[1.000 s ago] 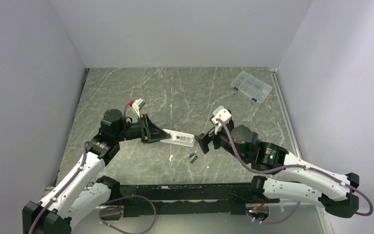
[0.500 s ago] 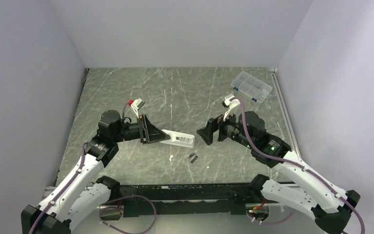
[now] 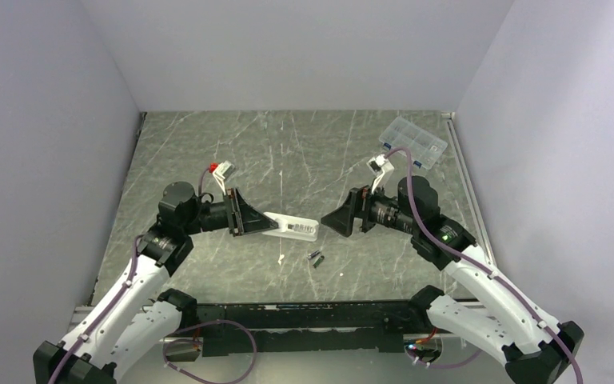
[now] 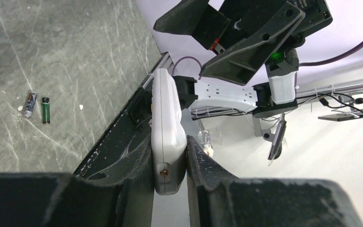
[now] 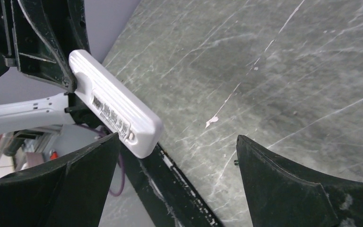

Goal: Load the batteries into the remote control
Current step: Remove the battery cover from the remote control.

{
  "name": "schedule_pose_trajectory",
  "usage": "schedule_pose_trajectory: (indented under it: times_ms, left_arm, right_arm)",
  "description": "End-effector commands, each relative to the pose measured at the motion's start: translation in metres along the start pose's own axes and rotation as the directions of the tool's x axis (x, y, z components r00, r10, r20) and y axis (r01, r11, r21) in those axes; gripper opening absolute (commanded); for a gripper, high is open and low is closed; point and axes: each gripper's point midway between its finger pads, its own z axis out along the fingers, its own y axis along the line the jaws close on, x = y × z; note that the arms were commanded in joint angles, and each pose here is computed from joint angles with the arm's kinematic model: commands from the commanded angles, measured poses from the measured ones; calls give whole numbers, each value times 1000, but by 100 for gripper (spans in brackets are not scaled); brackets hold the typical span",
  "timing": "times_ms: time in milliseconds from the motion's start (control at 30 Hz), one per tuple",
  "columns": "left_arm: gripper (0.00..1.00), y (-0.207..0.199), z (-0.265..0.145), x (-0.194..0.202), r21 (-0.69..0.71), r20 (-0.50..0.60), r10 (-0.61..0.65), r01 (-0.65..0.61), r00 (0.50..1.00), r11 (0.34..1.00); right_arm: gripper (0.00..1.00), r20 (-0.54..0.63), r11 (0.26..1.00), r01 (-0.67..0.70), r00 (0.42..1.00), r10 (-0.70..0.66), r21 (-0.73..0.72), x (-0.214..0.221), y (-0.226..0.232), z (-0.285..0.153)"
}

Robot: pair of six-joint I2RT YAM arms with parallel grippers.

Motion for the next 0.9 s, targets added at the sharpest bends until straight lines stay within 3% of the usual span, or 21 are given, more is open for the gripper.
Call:
schedule_pose_trajectory:
  times_ms: [0,433,867]
  left_arm:
    - [0,-14,-6,-10,-7,42,93,-92,995,996]
    - [0,-18,-12,-19,-69,87,119,-113,989,991]
    - [0,-15,-11,-24,-101,92,96,-86,991,991]
  right_arm:
    - [95,24,996,-44,999,46,-83,-7,17,-1]
    - [86,1,992,-129,992,129,-13,5,-1,13]
    - [85,26,992,-117,993,116,37,3,5,26]
